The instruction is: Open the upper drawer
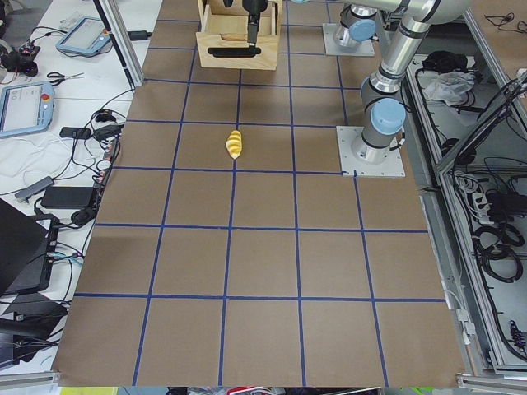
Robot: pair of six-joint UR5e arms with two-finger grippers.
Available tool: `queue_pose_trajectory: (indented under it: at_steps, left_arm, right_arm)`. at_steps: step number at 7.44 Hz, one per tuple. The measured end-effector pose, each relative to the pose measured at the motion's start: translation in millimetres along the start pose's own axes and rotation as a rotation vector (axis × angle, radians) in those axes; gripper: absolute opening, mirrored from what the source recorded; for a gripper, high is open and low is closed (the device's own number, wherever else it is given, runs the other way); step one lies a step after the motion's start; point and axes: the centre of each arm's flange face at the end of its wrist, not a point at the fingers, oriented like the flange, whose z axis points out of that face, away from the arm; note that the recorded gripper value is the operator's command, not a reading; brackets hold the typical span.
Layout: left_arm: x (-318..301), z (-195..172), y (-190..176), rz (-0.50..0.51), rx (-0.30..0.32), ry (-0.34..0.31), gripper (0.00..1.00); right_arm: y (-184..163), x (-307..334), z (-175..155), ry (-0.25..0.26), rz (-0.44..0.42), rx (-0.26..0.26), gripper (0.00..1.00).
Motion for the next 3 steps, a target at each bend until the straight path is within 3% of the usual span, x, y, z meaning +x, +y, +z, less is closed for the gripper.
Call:
queue_pose_trajectory:
  at_steps: [3]
  left_arm:
    - [-2.6, -3.8, -2.3, -0.001, 0.026, -0.005, 1.00]
  right_arm:
    - [-0.1, 0.2, 0.0, 0.000, 0.001, 0.000, 1.00]
